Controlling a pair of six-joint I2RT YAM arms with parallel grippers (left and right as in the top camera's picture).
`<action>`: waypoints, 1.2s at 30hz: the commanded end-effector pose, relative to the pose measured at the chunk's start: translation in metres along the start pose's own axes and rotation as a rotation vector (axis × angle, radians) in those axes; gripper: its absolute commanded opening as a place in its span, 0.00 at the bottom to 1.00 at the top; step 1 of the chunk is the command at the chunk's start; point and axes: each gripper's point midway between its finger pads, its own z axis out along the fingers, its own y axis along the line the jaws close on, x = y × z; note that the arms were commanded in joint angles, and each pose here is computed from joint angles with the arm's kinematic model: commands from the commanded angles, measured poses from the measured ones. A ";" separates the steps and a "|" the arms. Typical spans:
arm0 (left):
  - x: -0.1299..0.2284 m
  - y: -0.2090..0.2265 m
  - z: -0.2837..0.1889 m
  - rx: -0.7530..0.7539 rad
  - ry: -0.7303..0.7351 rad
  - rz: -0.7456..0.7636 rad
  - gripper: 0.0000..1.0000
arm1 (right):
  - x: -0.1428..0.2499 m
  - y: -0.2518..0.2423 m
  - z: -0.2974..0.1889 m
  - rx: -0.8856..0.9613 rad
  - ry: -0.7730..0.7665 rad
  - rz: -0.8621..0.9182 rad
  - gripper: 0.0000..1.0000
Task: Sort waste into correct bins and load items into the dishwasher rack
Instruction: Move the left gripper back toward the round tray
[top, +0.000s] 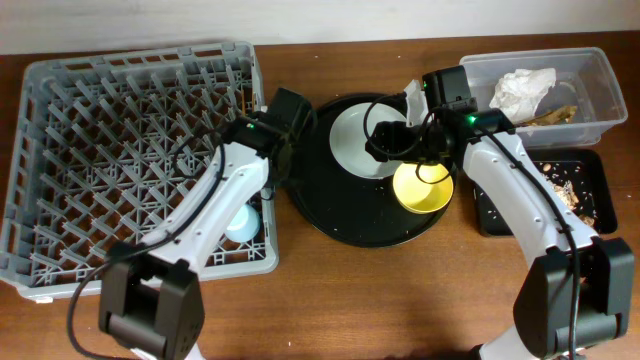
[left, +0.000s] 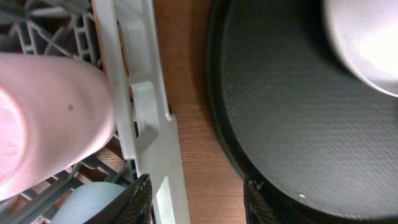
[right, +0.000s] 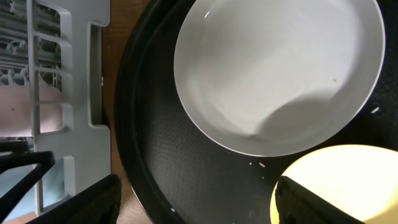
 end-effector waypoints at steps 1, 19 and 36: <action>-0.003 0.008 0.005 -0.045 -0.014 -0.064 0.47 | -0.001 -0.001 -0.003 0.020 -0.010 -0.017 0.80; 0.012 0.016 0.024 -0.085 0.020 -0.086 0.46 | -0.001 -0.001 -0.003 0.024 -0.011 -0.017 0.80; 0.036 0.018 0.021 -0.107 0.111 -0.059 0.01 | -0.001 -0.001 -0.003 0.023 -0.011 -0.017 0.80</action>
